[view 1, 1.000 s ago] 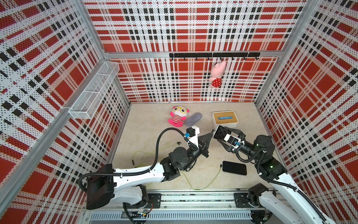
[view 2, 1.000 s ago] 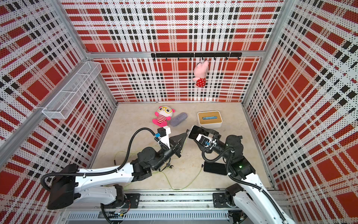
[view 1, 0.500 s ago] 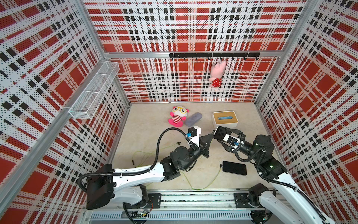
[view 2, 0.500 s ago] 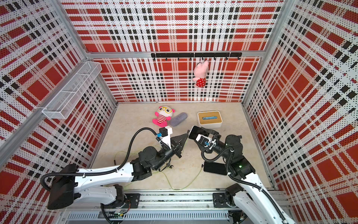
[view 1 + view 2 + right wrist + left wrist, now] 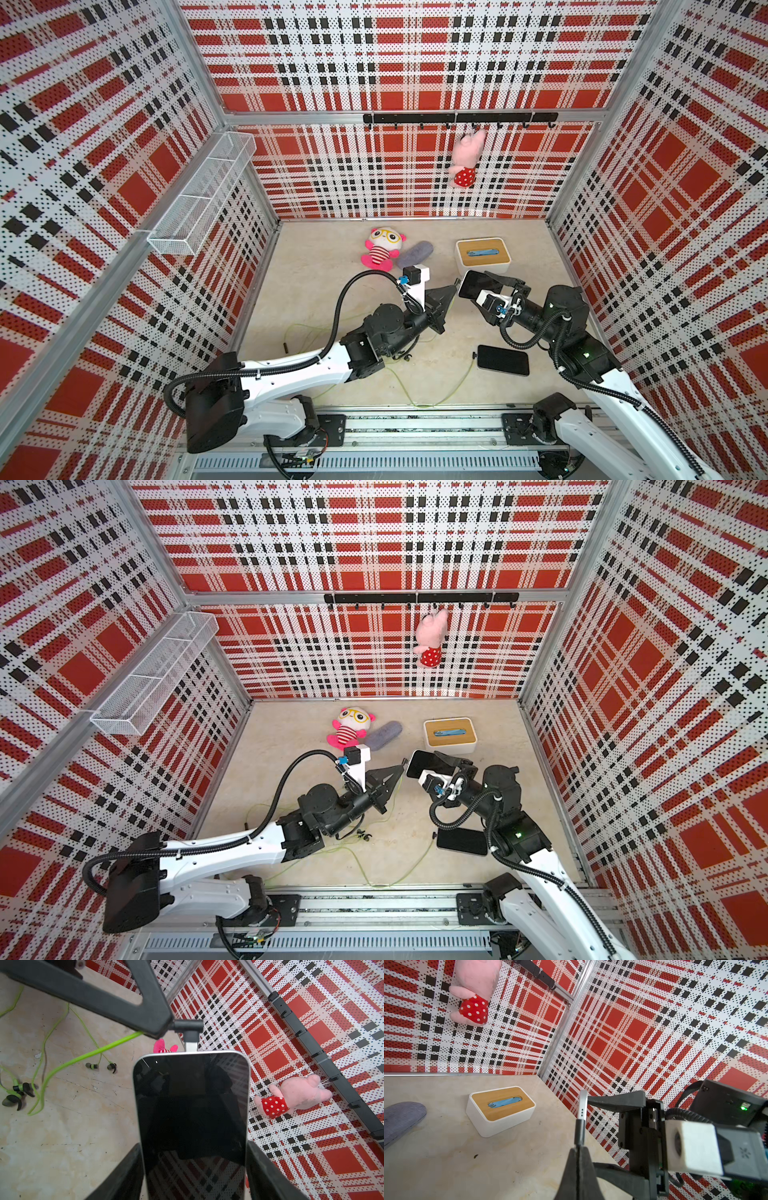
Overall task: Plug wired earphones into phones
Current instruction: Insert the wired earphone into the phone.
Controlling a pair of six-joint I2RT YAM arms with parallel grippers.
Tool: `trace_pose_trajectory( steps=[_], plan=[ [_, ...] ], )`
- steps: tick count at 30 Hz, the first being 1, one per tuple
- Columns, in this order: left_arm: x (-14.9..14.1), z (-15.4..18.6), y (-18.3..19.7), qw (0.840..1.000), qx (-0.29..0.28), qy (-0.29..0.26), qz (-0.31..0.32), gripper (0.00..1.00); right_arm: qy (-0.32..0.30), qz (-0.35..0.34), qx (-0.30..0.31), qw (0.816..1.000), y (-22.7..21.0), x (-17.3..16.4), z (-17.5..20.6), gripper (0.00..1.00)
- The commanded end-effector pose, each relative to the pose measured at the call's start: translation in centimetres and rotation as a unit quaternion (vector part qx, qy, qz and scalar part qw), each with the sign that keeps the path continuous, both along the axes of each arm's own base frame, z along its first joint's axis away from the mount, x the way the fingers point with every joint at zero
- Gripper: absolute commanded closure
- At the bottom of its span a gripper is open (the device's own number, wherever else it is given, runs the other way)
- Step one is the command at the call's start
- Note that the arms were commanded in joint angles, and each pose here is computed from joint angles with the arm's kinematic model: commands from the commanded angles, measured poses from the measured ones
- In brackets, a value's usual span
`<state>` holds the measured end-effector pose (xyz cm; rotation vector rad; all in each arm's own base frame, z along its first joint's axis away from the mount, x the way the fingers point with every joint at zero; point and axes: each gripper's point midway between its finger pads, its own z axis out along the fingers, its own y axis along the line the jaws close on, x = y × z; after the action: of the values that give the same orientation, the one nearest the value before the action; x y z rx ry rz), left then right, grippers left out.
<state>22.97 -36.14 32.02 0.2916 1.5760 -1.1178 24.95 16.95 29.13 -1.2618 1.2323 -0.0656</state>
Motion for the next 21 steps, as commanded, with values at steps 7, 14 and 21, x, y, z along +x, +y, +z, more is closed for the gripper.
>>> trace_pose_trajectory(
  steps=[7,14,21],
  plan=[
    [-0.4,0.5,-1.0,0.999,0.004,0.009,-0.032,1.00,-0.050,0.051,-0.018,0.997,1.1,-1.6,2.3,0.62],
    [0.0,-0.3,-1.7,0.999,0.022,0.017,-0.045,1.00,-0.053,0.069,-0.035,0.996,1.6,-2.3,2.2,0.62],
    [0.9,0.1,-0.1,0.999,0.020,0.008,-0.024,0.69,-0.002,0.048,-0.077,0.996,1.0,-1.7,-1.5,0.62]
  ],
)
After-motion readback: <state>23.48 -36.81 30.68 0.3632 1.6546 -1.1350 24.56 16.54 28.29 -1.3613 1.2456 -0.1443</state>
